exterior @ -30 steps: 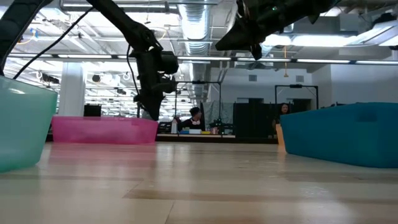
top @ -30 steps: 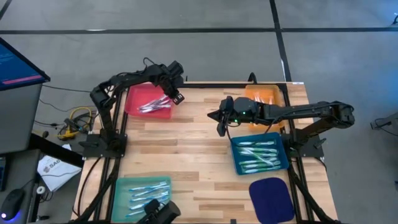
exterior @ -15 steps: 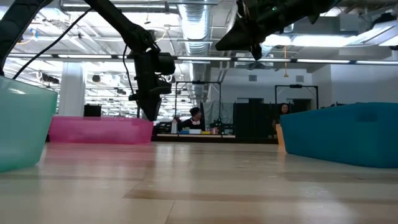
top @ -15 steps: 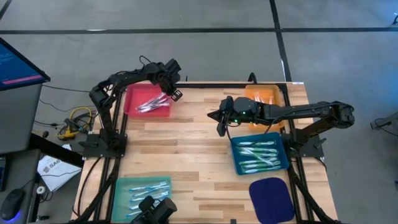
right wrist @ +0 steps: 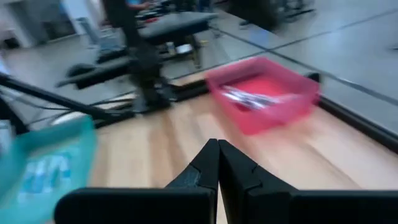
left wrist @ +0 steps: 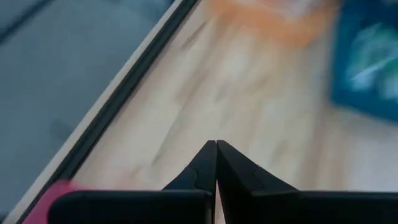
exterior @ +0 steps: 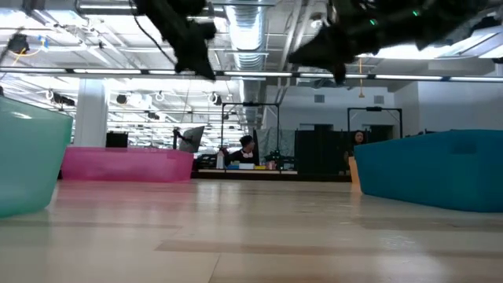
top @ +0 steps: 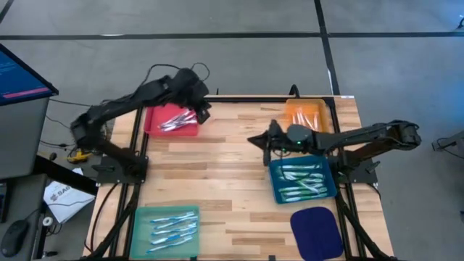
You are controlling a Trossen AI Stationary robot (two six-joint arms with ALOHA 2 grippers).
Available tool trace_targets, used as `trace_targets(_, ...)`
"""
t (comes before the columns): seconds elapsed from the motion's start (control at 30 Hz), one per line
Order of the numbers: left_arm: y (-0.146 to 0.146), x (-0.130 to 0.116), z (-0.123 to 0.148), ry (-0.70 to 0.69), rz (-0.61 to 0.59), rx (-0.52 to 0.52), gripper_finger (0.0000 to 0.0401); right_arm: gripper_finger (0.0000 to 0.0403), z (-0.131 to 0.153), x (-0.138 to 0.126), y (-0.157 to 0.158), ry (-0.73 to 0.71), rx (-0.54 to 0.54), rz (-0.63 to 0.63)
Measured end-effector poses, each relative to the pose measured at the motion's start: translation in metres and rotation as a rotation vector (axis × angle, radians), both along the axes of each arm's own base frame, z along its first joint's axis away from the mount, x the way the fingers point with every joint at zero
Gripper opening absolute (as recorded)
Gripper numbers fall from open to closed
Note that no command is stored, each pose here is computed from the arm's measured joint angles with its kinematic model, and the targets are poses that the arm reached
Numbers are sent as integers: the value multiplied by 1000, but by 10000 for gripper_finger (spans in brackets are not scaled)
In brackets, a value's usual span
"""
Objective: Pick & Place Toothbrushes
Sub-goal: Return to Home Position
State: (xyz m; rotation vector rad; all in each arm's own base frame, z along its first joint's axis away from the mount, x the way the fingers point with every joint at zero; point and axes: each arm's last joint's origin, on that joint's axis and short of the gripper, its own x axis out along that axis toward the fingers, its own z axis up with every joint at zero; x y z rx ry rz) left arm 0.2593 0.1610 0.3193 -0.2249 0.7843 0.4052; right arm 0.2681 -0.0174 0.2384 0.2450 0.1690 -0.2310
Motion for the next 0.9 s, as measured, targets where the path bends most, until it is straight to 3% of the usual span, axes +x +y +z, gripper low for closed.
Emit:
trace_targets(0.17,-60,-22,23,-244,-145,67,1,0,-6,-33,0,9,-52,-44)
trace_targets(0.37,-114,-44,13,-464,-273,50,1,0,-4,-74,1,-78,-92,-54)
trace_targets(0.6,-144,-45,-13,-612,-372,34,1,0,-30,-104,16,-147,-151,28)
trace_targets(0.77,-163,-35,-25,-672,-490,81,1,0,-51,-120,23,-224,-153,-74)
trace_targets(0.9,-178,-29,-25,-712,-546,78,1,0,-60,-125,29,-193,-174,-56)
